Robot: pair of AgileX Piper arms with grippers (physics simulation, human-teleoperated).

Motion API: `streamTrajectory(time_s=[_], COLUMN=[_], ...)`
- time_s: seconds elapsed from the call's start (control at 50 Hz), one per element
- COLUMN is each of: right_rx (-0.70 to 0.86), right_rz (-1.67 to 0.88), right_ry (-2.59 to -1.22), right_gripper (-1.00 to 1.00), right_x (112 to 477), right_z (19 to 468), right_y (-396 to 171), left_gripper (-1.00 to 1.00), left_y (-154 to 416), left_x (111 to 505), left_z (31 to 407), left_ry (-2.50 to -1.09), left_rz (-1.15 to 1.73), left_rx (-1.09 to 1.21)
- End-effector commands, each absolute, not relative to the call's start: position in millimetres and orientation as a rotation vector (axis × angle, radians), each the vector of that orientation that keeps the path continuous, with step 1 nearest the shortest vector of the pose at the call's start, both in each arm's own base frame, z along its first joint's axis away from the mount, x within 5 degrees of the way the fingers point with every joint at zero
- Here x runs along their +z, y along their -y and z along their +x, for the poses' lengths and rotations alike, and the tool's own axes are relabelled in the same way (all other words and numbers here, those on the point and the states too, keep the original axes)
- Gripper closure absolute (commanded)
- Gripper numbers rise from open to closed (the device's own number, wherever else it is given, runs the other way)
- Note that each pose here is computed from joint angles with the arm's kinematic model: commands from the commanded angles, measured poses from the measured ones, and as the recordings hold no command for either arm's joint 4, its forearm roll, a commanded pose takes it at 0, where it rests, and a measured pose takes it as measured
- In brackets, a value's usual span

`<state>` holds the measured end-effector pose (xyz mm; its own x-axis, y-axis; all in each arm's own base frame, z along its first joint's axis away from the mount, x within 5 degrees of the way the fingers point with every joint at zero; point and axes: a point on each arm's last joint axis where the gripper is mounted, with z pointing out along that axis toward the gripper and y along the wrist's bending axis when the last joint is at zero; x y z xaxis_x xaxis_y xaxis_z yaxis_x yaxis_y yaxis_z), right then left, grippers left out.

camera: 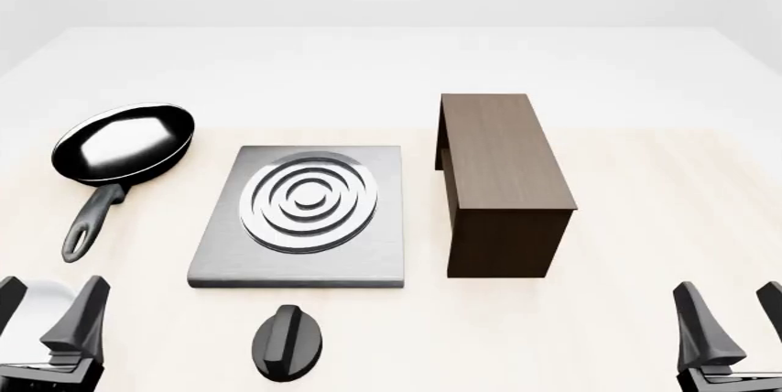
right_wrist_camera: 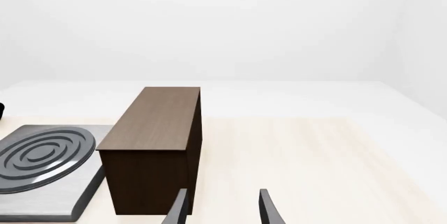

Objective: Turn on the stove.

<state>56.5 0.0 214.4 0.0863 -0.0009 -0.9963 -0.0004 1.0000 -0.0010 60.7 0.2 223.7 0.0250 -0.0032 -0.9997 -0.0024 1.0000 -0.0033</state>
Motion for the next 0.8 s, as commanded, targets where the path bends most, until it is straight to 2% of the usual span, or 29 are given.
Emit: streamTrajectory(time_s=[0.02,0.22,0.4,0.54,0.64,0.8], right_rx=[-0.003,0.013,0.013,0.013,0.013,0.013], right_rz=[-0.004,-0.024,-0.024,-0.024,-0.024,-0.024], right_ry=[-1.484,-1.484,-1.484,-1.484,-1.484,-1.484], right_gripper=[-1.0,-1.0,-1.0,-1.0,-1.0,-1.0], right_x=[214.5,214.5,214.5,214.5,214.5,214.5], right_z=[56.5,56.6,56.6,56.6,56.6,56.6], right_y=[-0.1,-1.4,-1.4,-1.4,-1.4,-1.3], left_gripper=[-1.0,-1.0,-1.0,-1.0,-1.0,-1.0], left_y=[1.3,4.4,7.2,9.0,8.7,11.9], left_x=[240.6,287.3,302.5,295.9,293.9,269.9], left_z=[62.6,63.6,71.2,92.9,94.6,101.8], left_ry=[-1.6,-1.595,-1.623,-1.749,-1.784,-1.882], left_rz=[0.031,0.087,0.162,0.2,0.21,0.291], left_rx=[-0.003,-0.023,-0.001,0.026,0.036,0.05])
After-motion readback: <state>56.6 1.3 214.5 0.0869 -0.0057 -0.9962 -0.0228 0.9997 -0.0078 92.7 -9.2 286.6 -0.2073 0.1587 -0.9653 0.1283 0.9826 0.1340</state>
